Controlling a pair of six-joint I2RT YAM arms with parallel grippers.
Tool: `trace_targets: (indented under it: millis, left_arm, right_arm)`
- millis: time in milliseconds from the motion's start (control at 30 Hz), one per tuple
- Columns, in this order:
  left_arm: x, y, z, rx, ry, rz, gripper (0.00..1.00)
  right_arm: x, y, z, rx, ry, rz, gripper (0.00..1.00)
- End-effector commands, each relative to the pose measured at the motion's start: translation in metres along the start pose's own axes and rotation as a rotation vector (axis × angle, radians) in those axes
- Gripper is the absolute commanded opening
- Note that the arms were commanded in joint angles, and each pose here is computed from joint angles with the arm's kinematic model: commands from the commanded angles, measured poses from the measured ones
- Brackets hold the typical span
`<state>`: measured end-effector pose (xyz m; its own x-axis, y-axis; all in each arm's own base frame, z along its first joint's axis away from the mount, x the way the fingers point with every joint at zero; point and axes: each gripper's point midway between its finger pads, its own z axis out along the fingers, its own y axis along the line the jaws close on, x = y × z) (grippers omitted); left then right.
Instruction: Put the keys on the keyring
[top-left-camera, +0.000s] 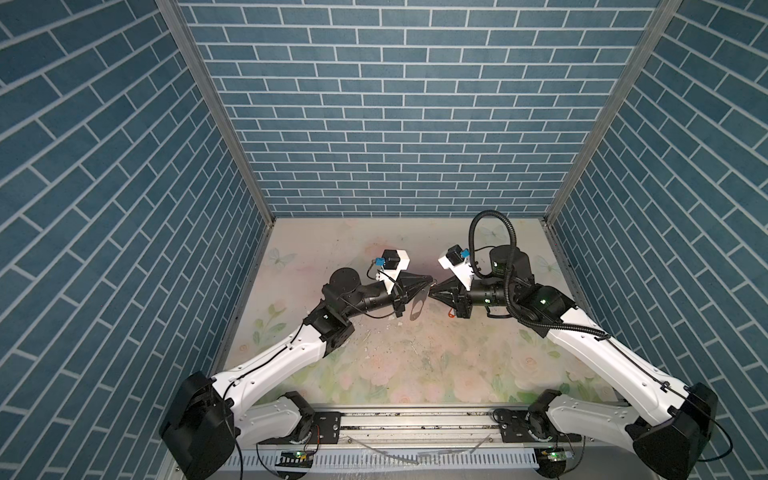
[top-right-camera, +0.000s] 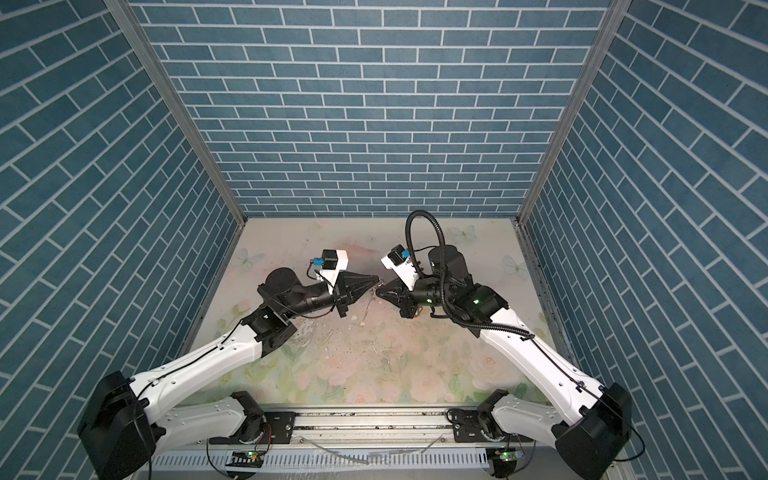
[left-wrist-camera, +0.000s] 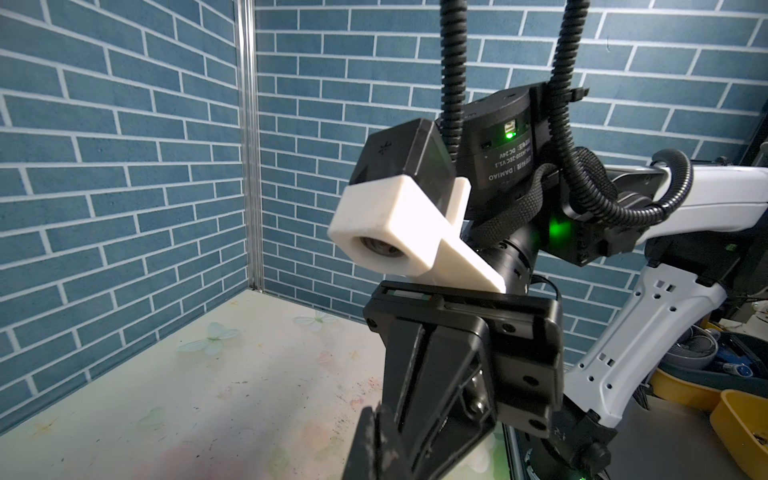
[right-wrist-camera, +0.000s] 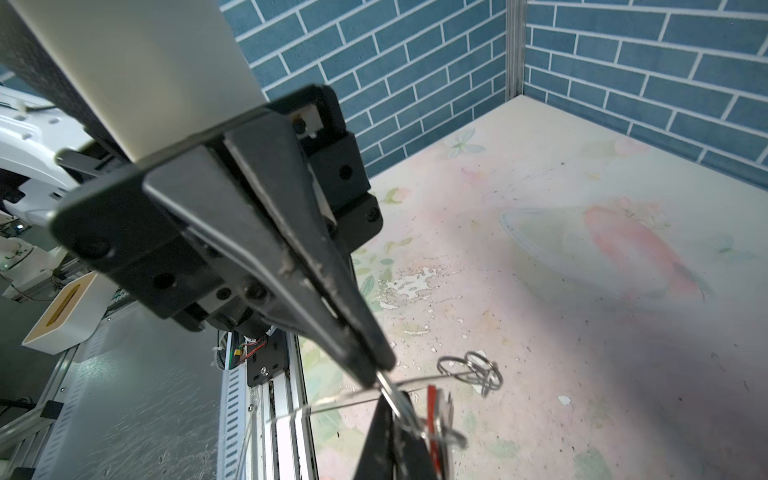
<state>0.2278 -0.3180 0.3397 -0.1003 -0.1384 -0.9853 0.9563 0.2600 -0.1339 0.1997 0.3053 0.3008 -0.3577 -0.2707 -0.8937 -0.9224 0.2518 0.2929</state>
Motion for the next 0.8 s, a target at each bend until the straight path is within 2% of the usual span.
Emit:
trace_targets:
  millis: [0,67,233,267,433,633,767]
  left_arm:
    - [-0.011,-0.001,0.0,0.011,-0.072,0.005,0.0]
    - [-0.011,-0.001,-0.001,0.009,-0.084,-0.001,0.0]
    - [-0.018,0.001,-0.002,0.001,-0.129,0.004,0.0]
    - [-0.008,0.002,-0.003,-0.004,-0.114,-0.006,0.0]
    - [-0.009,0.003,-0.005,-0.011,-0.124,-0.004,0.0]
    - [-0.009,0.004,-0.007,-0.032,-0.121,0.003,0.0]
    - [-0.01,0.005,-0.01,-0.05,-0.125,0.011,0.0]
  right_arm:
    - [-0.01,0.009,0.008,-0.066,-0.052,-0.005,0.03]
    - [-0.009,0.014,0.012,-0.084,-0.049,-0.012,0.0]
    - [-0.005,0.024,0.018,-0.133,-0.02,-0.037,0.0]
    - [-0.003,0.027,0.019,-0.145,-0.013,-0.045,0.0]
    - [0.002,0.033,0.022,-0.172,0.016,-0.063,0.0]
    - [0.0,0.026,0.01,-0.079,-0.004,-0.096,0.0]
    - [0.0,0.021,-0.001,-0.004,-0.012,-0.113,0.06]
